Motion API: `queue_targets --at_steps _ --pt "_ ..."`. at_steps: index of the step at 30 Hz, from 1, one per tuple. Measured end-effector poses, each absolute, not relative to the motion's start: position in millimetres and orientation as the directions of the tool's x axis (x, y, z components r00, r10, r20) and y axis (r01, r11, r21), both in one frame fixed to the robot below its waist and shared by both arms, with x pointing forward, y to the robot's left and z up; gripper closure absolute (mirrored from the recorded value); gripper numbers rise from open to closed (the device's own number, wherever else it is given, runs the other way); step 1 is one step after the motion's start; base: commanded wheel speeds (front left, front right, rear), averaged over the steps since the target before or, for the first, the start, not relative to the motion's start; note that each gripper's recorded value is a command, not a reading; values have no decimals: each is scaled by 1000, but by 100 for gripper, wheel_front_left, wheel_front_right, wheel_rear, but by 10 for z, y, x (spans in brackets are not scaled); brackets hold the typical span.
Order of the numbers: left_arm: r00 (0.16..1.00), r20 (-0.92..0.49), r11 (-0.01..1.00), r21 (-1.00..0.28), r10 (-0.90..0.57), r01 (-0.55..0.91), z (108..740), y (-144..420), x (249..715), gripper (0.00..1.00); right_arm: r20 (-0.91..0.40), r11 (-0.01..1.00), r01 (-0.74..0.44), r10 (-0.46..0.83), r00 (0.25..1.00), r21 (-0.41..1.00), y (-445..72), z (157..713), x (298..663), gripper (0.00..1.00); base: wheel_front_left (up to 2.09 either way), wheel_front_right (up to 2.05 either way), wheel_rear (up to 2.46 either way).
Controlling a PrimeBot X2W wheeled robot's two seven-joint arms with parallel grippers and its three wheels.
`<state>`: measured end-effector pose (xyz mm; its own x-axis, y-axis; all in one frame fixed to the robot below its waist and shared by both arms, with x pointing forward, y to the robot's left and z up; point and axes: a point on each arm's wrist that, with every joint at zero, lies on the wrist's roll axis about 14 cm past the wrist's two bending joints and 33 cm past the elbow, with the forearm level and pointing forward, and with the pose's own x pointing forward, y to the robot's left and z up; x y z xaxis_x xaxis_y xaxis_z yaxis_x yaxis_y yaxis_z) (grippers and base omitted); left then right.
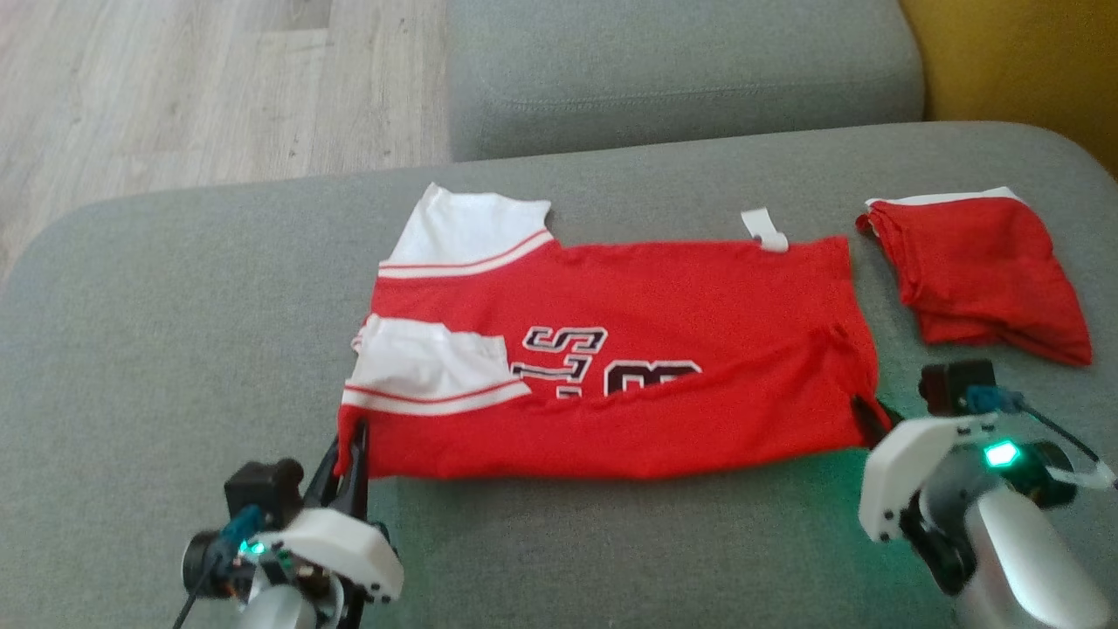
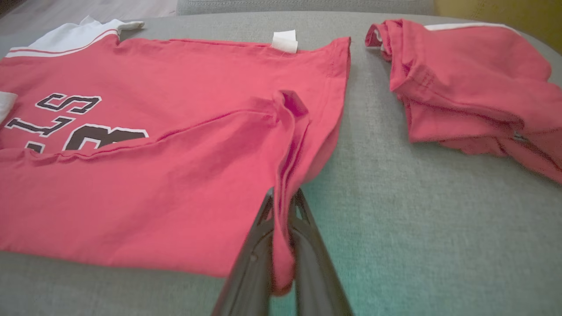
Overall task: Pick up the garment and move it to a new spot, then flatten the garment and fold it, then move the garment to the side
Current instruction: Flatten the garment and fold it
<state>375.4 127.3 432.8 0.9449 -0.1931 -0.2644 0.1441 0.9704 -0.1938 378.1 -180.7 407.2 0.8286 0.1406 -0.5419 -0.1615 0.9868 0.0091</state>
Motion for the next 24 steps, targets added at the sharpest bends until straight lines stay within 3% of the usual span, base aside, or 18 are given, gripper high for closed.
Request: queue_targets --at_steps 12,13,14,19,24 --pt "905 -348 962 -205 -244 180 4263 1161 3501 100 -596 988 -151 147 789 43 -1828 4071 3433 100 0 0 0" --pt "897 -365 962 -202 -248 184 4233 1158 3486 63 -598 988 -149 147 788 47 -1825 4070 3423 25 0 0 0" --pt "894 -372 962 -198 -250 187 4220 1161 3485 0 -593 988 -145 146 792 50 -1821 4083 3426 0 0 0 0" --pt "918 -329 968 -191 -220 164 4297 1235 3612 0 -552 990 -109 138 822 85 -1801 4180 3531 0 0 0 0" --pt "959 -184 965 -191 -215 180 4634 1232 3942 0 -422 996 -78 92 902 51 -1895 4461 3811 0 0 0 0"
